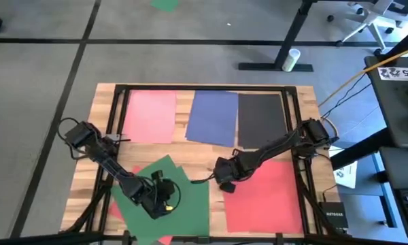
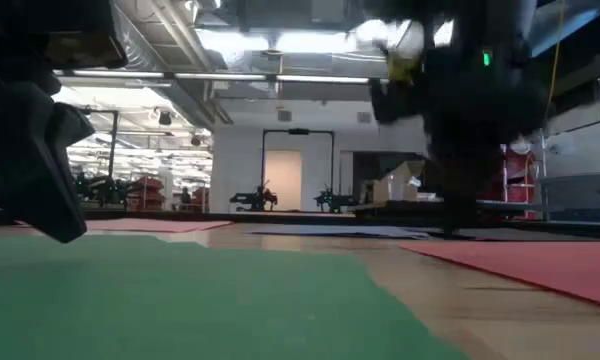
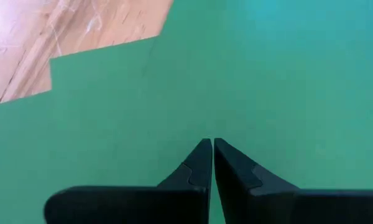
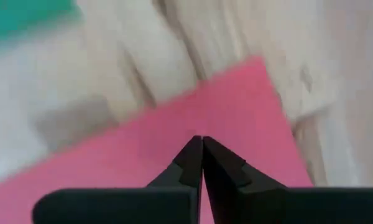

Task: Organize paper
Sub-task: Stack the red paper on top of the other red paper on the table

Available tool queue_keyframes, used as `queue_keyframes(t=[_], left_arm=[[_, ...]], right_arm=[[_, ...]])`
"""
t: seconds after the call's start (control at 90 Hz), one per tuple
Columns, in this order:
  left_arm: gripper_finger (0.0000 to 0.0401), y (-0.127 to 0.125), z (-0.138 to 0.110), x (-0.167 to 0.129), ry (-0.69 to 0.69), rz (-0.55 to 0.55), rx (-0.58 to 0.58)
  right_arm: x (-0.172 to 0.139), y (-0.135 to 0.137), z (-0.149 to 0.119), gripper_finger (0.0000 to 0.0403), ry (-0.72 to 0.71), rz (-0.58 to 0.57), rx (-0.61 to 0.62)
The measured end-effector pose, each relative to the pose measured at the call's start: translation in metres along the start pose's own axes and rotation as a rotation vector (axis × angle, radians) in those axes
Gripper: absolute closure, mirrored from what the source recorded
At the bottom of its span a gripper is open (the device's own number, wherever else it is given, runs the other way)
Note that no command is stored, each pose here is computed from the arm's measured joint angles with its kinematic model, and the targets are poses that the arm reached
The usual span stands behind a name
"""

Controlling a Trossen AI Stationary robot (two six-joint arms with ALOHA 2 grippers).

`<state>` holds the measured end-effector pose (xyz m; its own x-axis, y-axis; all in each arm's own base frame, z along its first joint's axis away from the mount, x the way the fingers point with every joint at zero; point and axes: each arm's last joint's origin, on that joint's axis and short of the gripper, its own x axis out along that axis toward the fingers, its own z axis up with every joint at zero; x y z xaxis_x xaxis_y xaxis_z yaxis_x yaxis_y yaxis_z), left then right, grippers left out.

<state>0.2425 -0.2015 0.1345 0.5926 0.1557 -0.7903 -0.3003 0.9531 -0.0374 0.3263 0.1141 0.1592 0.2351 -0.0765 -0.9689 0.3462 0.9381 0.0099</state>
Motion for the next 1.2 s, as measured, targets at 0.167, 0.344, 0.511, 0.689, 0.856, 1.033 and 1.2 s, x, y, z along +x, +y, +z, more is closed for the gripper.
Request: queue_keyframes(t=[0.167, 0.344, 0.511, 0.689, 0.856, 1.033, 1.2], left_arm=[[0.0401, 0.000, 0.000, 0.000, -0.001, -0.001, 0.002], [0.0401, 0.000, 0.000, 0.000, 0.000, -0.001, 0.001], [0.0401, 0.000, 0.000, 0.000, 0.000, 0.000, 0.004], [0.0401, 0.000, 0.000, 0.000, 0.001, 0.001, 0.002], [0.0401, 0.000, 0.000, 0.000, 0.001, 0.001, 0.003], [0.0401, 0.000, -0.001, -0.001, 0.002, 0.000, 0.001], [0.0401, 0.000, -0.001, -0.001, 0.002, 0.000, -0.002]], right_arm=[[0.000, 0.007, 0.011, 0.0403, -0.089, 0.100, -0.041], [0.016, 0.004, 0.018, 0.0403, -0.072, 0.113, -0.048], [0.031, 0.005, 0.017, 0.0403, -0.024, 0.123, -0.083], [0.037, 0.004, 0.015, 0.0403, 0.034, 0.130, -0.092], [0.031, 0.001, 0.011, 0.0403, 0.066, 0.110, -0.078], [0.024, -0.004, 0.006, 0.0403, 0.119, 0.087, -0.079], [0.019, -0.008, -0.002, 0.0403, 0.181, 0.043, -0.090]])
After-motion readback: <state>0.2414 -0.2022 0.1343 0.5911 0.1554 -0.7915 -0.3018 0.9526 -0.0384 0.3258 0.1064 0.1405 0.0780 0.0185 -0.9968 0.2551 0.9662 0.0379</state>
